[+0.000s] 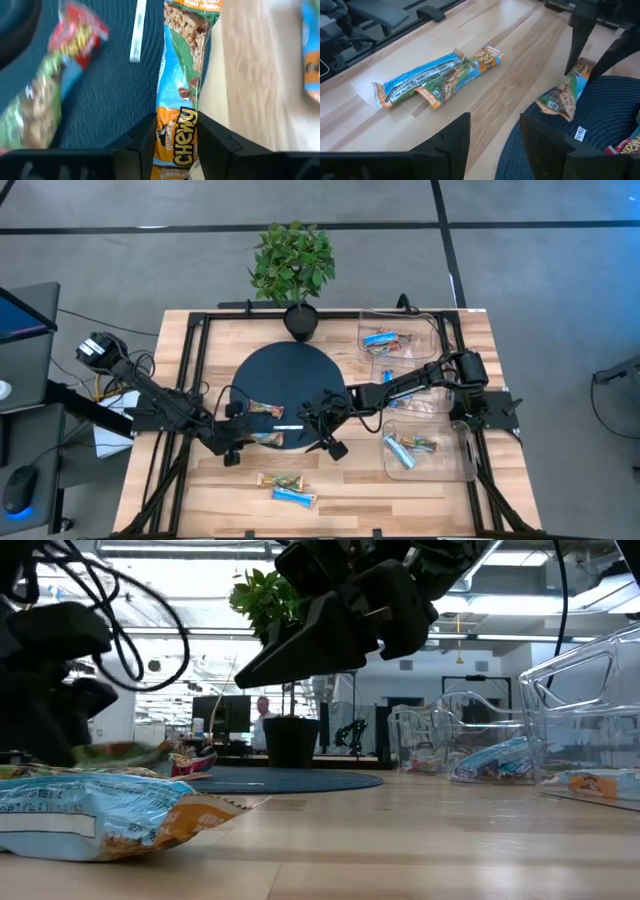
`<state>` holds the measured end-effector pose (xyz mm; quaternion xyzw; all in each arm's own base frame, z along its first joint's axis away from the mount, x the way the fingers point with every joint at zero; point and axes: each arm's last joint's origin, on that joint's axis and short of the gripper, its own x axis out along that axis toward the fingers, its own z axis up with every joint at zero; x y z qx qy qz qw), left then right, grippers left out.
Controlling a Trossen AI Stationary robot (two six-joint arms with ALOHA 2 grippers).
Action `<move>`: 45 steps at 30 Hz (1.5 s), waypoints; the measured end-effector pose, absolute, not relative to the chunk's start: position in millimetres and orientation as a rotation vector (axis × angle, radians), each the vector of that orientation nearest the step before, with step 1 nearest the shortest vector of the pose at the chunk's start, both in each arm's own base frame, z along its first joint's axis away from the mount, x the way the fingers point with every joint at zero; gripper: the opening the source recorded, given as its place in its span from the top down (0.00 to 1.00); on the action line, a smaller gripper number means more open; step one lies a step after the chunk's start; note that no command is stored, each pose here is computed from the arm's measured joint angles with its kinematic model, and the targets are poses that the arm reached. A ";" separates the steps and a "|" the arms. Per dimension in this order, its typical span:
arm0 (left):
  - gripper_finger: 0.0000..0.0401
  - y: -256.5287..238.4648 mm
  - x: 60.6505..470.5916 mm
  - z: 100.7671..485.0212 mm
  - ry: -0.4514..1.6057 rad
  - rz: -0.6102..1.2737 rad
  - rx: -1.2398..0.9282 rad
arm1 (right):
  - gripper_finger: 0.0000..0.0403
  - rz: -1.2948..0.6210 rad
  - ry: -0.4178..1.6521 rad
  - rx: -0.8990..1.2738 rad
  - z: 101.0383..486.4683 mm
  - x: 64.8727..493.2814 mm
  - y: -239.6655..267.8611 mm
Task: Pick and place Granola Bars by type
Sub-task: Put the yellow granola bar into the bottom transparent bin
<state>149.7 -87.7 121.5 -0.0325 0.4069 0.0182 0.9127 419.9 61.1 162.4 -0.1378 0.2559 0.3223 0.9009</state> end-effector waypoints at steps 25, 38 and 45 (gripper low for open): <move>0.69 -42.9 240.7 114.0 0.702 -0.098 0.073 | 0.59 0.601 0.672 -0.304 156.1 412.1 57.4; 0.68 -46.2 264.5 130.4 0.744 -0.143 0.153 | 0.59 0.566 0.671 -0.264 144.4 418.0 55.4; 0.68 -45.4 261.8 135.8 0.742 -0.134 0.163 | 0.59 0.537 0.671 -0.230 133.7 422.1 50.1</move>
